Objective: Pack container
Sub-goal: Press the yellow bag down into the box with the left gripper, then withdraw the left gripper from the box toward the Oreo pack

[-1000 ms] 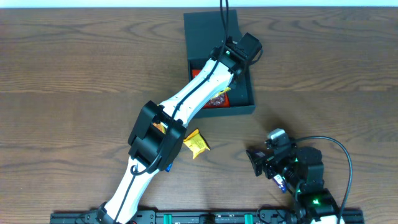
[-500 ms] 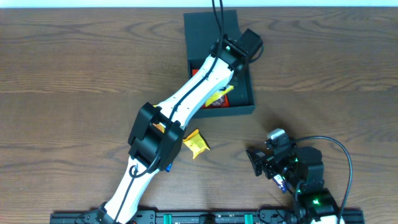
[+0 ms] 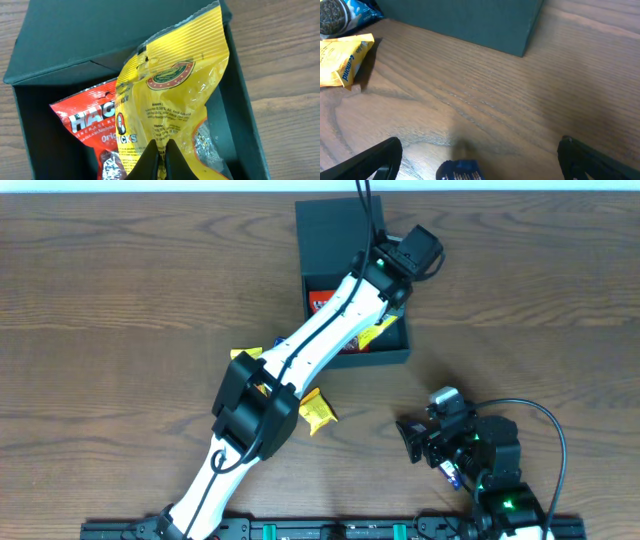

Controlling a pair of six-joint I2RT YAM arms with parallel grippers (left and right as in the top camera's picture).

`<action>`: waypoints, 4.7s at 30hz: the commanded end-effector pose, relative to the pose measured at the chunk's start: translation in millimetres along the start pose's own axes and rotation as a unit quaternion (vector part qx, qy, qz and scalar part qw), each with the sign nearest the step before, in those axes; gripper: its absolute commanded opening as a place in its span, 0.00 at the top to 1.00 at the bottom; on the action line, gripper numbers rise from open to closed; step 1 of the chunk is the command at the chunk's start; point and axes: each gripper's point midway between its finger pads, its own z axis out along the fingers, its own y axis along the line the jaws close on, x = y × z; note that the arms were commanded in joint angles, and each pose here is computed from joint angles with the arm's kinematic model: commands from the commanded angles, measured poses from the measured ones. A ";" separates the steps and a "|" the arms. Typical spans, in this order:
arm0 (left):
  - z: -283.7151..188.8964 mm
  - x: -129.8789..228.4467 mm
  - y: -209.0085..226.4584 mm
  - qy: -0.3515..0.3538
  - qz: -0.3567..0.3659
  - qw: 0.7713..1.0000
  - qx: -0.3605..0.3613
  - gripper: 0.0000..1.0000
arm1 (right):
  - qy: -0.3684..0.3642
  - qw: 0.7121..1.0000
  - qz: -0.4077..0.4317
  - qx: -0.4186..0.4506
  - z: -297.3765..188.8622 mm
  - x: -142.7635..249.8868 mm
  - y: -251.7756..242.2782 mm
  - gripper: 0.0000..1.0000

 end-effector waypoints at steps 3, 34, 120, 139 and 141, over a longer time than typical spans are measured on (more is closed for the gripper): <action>3.2 -3.0 -1.2 -0.008 -0.004 1.000 -0.010 0.95 | 0.001 1.000 -0.003 0.003 0.0 1.5 -1.5 0.01; 44.0 15.2 -34.1 0.012 0.016 1.000 0.020 0.51 | 0.001 1.000 -0.003 0.003 0.0 1.5 -1.5 0.01; -33.4 13.7 24.6 -0.010 -0.053 0.997 -0.049 0.95 | 0.001 1.000 -0.003 0.003 0.0 1.5 -1.5 0.01; -139.0 46.4 78.2 0.023 0.018 0.995 -0.093 0.94 | 0.001 1.000 -0.003 0.003 0.0 1.5 -1.5 0.01; -151.7 50.6 84.0 0.026 0.034 0.995 -0.093 0.88 | 0.001 1.000 -0.003 0.003 0.0 1.5 -1.5 0.01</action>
